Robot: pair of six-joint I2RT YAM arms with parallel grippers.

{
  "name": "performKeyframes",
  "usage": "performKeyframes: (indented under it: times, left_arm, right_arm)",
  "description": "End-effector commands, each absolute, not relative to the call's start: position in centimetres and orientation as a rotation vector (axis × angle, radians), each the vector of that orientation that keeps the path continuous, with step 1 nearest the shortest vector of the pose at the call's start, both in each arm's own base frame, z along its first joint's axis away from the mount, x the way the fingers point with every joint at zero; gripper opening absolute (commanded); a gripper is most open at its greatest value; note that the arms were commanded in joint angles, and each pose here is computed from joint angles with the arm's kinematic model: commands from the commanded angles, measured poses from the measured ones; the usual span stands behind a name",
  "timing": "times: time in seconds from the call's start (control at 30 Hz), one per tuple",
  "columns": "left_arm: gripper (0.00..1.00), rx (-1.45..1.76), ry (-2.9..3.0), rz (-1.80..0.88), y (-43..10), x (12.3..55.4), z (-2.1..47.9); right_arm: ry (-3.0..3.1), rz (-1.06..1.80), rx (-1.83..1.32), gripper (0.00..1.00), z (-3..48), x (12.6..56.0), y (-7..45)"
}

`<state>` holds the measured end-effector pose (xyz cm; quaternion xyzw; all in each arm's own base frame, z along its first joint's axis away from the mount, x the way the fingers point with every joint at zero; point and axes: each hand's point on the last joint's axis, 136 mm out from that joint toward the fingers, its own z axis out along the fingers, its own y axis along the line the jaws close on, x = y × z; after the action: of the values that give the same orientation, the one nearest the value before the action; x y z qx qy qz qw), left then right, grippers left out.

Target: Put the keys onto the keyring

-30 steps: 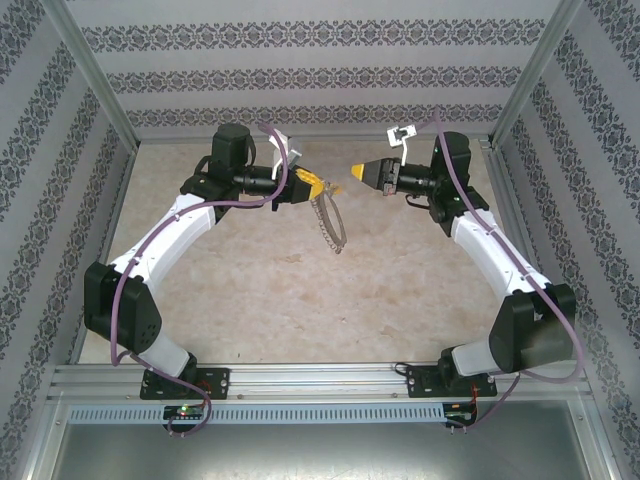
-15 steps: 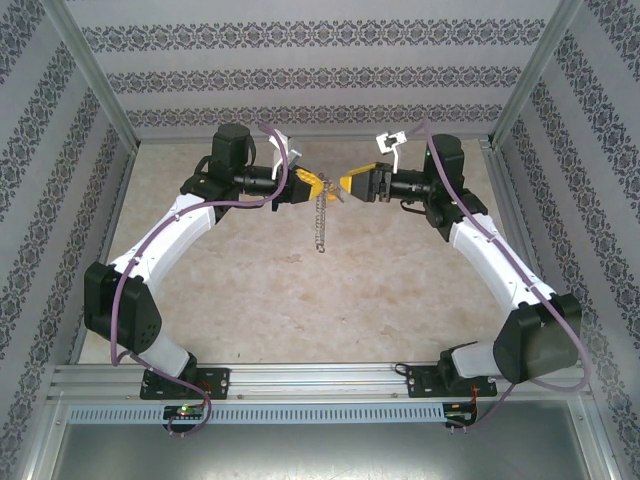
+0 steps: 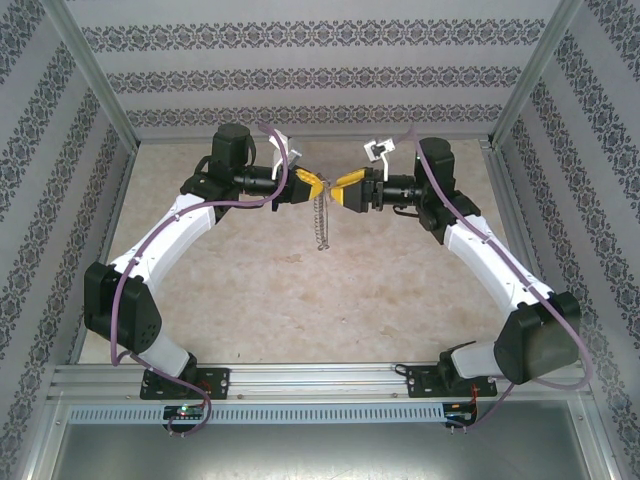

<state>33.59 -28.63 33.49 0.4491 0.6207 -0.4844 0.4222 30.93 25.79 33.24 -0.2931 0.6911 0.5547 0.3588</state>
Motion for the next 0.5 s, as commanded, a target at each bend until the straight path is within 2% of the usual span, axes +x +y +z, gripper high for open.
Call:
performKeyframes:
  times: [0.0,0.07,0.2,0.27,0.43,0.47]
  left_arm:
    - [0.00,1.155,1.488,-1.195,-28.4,33.0,35.4]
    - [0.00,1.156,1.486,-1.194,-28.5,33.0,35.5]
    - [0.00,1.155,1.487,-1.191,-28.4,33.0,35.5]
    - [0.00,1.156,1.488,-1.194,-28.4,32.9,35.4]
    - [0.00,1.152,1.484,-1.193,-28.5,33.0,35.4]
    - [0.00,1.150,1.483,-1.192,-28.5,33.1,35.4]
  right_arm:
    - [1.793,1.446,-0.794,0.61,31.5,30.8,26.2]
    - [1.804,1.443,-0.782,0.55,31.1,31.1,26.1]
    - [1.818,1.434,-0.758,0.32,30.7,31.6,25.8]
    - [1.822,1.433,-0.749,0.25,30.6,31.8,25.7]
    - [1.834,1.435,-0.753,0.00,30.2,31.8,25.6]
    - [1.841,1.435,-0.757,0.00,30.0,31.7,25.6]
